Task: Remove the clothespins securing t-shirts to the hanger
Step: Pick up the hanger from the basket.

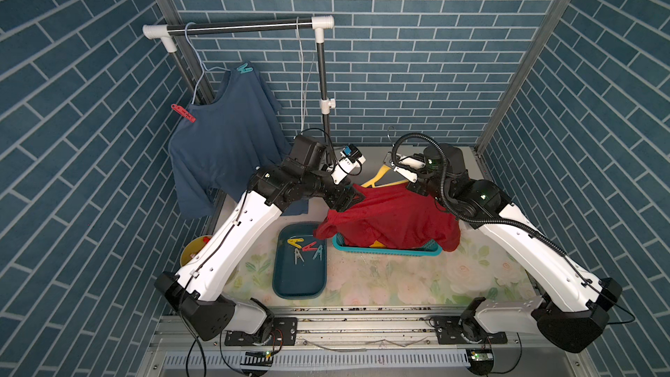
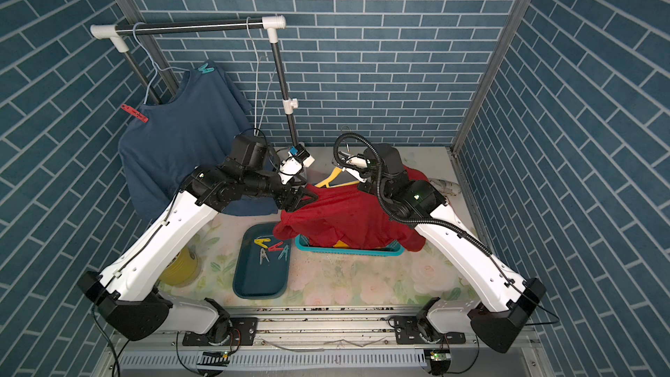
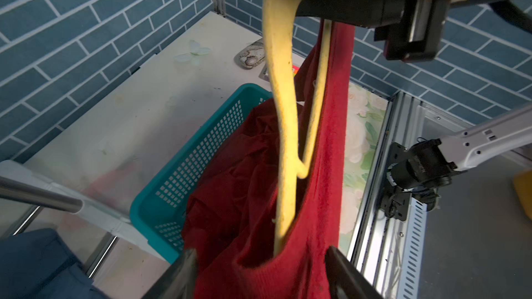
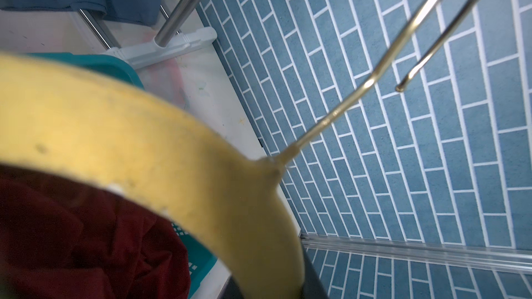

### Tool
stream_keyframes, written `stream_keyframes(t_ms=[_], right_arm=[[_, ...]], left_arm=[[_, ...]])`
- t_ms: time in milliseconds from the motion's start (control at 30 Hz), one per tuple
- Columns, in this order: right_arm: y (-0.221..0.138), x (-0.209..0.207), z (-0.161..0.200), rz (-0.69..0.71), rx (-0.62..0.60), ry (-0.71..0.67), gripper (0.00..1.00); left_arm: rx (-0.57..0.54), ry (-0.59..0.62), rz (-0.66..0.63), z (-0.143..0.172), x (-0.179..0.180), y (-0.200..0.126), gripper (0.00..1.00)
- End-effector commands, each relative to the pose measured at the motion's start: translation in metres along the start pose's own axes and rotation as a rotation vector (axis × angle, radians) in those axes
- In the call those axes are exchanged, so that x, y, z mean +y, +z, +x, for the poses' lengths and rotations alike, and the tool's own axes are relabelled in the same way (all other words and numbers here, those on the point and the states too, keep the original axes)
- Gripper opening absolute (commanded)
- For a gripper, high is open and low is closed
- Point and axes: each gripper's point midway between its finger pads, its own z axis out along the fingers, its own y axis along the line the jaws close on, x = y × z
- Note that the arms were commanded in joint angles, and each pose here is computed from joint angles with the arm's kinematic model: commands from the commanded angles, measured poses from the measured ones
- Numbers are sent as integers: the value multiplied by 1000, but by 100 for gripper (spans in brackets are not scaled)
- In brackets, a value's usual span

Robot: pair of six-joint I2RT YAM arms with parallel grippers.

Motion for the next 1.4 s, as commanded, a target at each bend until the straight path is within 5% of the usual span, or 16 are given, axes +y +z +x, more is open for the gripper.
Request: stream_keyframes(t_ms=[0,300,367,467,767,1000,1367], right_arm=[[-17,-18,-22,50,-114,19,0],[-19,-33,-30,79,-119,51,1],[-25,-34,-34,62,-139,78,23],[-42,-36,-42,11,-189,133,44],[-102,-26,-63,-239,-327,204,62],[-134,-3,-77,-570,-362,272,64],[-128,10,-82,-814,-414,426,64]], left_arm=[[21,-33,130,6,-18,4,67],[-6,19,192,5,-31,-10,8],[-28,56,179,2,-32,-19,0],[-52,115,114,-1,-28,-32,0],[-39,252,-6,-9,-22,-63,0],[-12,334,-25,-6,-19,-73,0],[-84,354,149,-9,-47,-71,0]])
